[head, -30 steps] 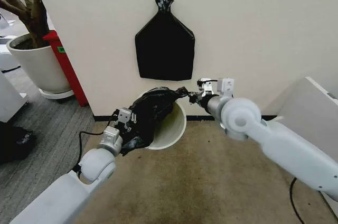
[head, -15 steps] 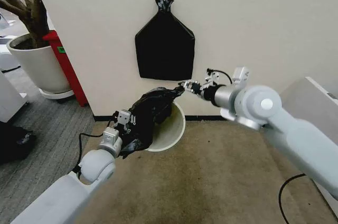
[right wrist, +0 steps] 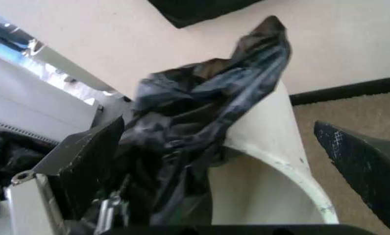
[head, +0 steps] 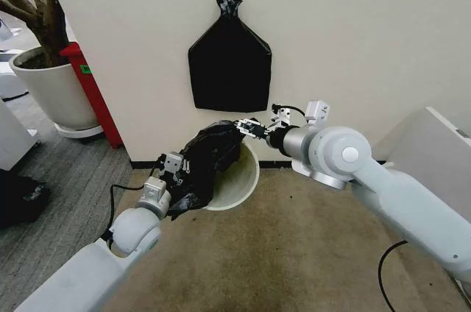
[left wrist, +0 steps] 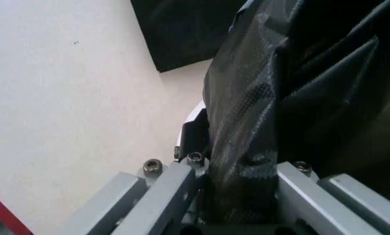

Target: Place the garbage bag over the trash bin.

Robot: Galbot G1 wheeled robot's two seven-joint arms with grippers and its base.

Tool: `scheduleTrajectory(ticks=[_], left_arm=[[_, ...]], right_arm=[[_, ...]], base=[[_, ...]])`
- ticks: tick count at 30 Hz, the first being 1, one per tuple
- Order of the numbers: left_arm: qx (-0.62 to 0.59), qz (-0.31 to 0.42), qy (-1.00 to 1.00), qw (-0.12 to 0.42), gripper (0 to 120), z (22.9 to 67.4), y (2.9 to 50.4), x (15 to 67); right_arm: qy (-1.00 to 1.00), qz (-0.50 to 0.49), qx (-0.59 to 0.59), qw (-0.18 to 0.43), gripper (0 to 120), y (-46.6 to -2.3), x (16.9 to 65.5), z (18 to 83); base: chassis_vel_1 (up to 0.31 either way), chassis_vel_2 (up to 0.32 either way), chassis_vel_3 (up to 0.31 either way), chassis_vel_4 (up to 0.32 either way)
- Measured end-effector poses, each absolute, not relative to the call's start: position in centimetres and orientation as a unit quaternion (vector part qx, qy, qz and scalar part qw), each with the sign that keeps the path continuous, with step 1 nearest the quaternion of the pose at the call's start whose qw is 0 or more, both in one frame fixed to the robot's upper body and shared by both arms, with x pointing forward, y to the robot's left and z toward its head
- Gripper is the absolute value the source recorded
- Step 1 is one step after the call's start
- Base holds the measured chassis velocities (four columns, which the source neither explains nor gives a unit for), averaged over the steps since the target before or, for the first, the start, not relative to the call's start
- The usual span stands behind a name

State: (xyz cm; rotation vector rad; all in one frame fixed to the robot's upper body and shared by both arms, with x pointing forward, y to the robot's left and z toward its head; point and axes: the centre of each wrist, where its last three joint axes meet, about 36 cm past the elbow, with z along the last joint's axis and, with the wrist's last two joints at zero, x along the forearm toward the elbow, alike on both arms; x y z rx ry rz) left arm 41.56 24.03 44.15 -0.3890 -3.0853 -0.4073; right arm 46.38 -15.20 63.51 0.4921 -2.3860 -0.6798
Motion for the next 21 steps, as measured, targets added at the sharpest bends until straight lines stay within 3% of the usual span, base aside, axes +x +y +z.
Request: scheduleTrajectory(ticks=[11, 21], left_arm=[[-0.130, -0.129, -0.983, -0.007, 1, 44.6, 24.1, 40.7], [-0.139, -0.114, -0.984, -0.008, 1, 44.6, 24.5, 39.4]], right_arm=[[-0.910, -0.225, 0.137, 0.319, 100, -16.7, 48.4, 61.8], [-0.920, -0.180, 0.097, 0.333, 100, -20.7, 49.3, 61.1]], base=[[0.000, 0.000, 0.000, 0.000], [0.000, 0.000, 0.000, 0.000]])
